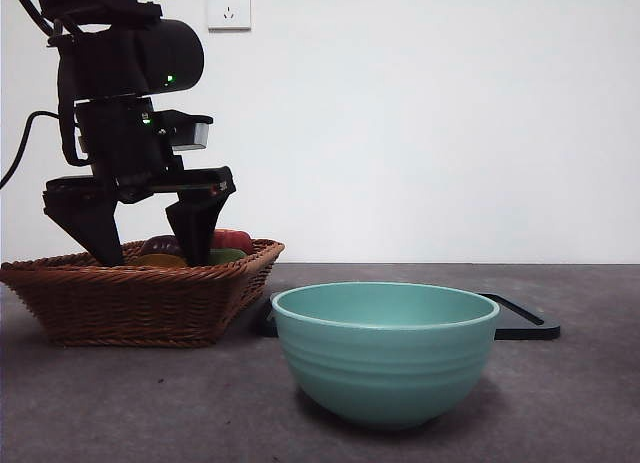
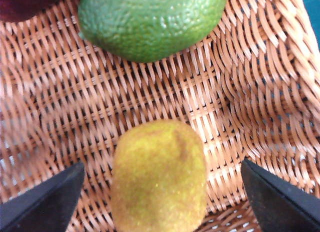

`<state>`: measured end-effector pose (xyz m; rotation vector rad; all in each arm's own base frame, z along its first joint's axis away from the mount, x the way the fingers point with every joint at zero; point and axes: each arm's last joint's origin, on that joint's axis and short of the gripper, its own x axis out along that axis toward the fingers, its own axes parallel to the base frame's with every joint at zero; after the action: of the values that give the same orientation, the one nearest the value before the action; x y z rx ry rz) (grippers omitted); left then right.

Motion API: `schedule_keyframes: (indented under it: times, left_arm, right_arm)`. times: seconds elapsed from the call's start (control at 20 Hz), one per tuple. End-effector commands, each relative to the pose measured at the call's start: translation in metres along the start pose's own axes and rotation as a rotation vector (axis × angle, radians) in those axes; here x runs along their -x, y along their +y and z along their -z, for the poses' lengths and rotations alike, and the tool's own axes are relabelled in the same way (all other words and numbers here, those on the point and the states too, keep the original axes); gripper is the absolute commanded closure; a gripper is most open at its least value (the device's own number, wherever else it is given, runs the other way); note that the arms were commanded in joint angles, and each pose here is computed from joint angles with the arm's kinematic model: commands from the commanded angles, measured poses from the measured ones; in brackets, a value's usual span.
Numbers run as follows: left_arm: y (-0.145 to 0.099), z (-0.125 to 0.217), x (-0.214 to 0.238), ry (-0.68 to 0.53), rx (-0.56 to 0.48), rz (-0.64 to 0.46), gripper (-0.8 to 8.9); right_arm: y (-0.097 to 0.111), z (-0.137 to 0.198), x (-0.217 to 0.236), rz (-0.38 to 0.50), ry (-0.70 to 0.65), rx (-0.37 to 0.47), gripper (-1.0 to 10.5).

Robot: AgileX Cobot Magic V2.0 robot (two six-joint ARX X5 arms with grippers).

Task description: Pick up the wifruite, put it on the bowl, pick up the plate, put it on desk

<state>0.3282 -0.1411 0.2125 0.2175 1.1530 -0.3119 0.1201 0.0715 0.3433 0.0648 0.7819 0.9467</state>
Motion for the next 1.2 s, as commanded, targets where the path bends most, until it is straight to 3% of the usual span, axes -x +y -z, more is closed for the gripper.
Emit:
schedule_keyframes:
  times: [0.05,0.2,0.35,0.55,0.75,0.95,1.2]
  left_arm:
    - [-0.002,-0.005,-0.008,0.009,-0.013,-0.002,3.60]
    - [-0.002,-0.004,-0.014,0.030,-0.013,-0.003,3.86]
    - [-0.002,-0.004,-0.015,0.028,-0.012,-0.003,6.00]
    - [-0.002,-0.004,-0.007,0.014,-0.012,-0.002,6.04]
    - [-0.010,-0.002,0.056,-0.134,-0.034,0.028,6.04]
    - [-0.044,0.021,0.123,-0.229,-0.143,0.222,6.04]
    - [-0.110,0.036,0.118,-0.184,-0.339,0.343,6.04]
  right_arm:
    - [0.002,-0.004,0.002,-0.006,-0.010,0.004,5.2]
    - [0.002,-0.004,0.002,-0.006,-0.010,0.004,5.2]
    - [0.002,-0.004,0.002,-0.006,-0.010,0.004,5.2]
    - [0.002,-0.004,0.002,-0.006,-0.010,0.004,5.2]
    - [0.002,-0.004,0.002,-0.005,-0.014,0.007,5.2]
    - [0.002,-0.006,0.002,0.002,-0.032,0.020,5.2]
    - [0.001,-0.006,0.002,0.014,-0.035,0.018,5.2]
